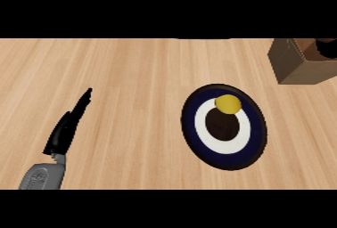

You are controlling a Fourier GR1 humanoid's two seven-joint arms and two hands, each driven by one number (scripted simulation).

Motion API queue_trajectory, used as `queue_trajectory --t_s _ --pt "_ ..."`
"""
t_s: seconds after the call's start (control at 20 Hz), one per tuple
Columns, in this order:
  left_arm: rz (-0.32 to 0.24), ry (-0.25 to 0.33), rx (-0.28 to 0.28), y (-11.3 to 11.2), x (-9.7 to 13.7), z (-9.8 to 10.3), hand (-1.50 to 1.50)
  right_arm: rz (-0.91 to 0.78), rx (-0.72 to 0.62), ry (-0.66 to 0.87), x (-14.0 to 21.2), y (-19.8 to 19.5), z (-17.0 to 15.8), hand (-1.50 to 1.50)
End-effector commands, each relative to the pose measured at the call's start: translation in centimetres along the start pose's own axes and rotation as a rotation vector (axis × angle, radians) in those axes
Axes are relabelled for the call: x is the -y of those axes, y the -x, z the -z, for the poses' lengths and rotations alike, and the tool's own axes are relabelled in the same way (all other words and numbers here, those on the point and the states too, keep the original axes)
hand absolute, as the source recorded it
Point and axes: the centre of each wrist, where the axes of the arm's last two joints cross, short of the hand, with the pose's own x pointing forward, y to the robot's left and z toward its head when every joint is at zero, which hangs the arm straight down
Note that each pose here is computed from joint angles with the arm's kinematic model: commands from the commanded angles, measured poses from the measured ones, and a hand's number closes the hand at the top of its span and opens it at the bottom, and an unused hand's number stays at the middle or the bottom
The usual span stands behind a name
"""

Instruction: Pick the pear from the plate and place it in the cardboard box

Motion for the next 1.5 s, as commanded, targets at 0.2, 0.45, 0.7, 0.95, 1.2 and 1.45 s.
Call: queue_trajectory --t_s 0.2,0.45,0.7,0.95,1.2,1.45 --pt "0.013 0.011 0.021 -0.8 0.6 -0.5 0.00 -0.057 -0.105 -0.094 -3.2 7.1 2.5 1.50" --pt "0.004 0.025 0.023 0.6 0.9 -0.9 0.00 0.078 -0.211 -0.380 -6.7 9.3 2.2 -1.50" --pt "0.013 0.030 0.038 -2.3 0.9 1.3 0.00 0.184 -0.066 -0.372 -8.4 10.7 1.9 -1.50" --pt "0.015 0.022 0.026 -1.0 0.1 0.3 0.00 0.529 0.004 -0.161 -8.4 9.5 2.4 -1.50" --pt "-0.003 0.023 0.014 -0.5 1.0 0.9 0.00 0.763 -0.020 -0.074 -8.2 10.1 2.8 -1.50" --pt "0.008 0.030 0.024 -2.0 0.3 1.3 0.00 0.951 -0.140 -0.024 -7.8 13.7 1.9 -1.50"
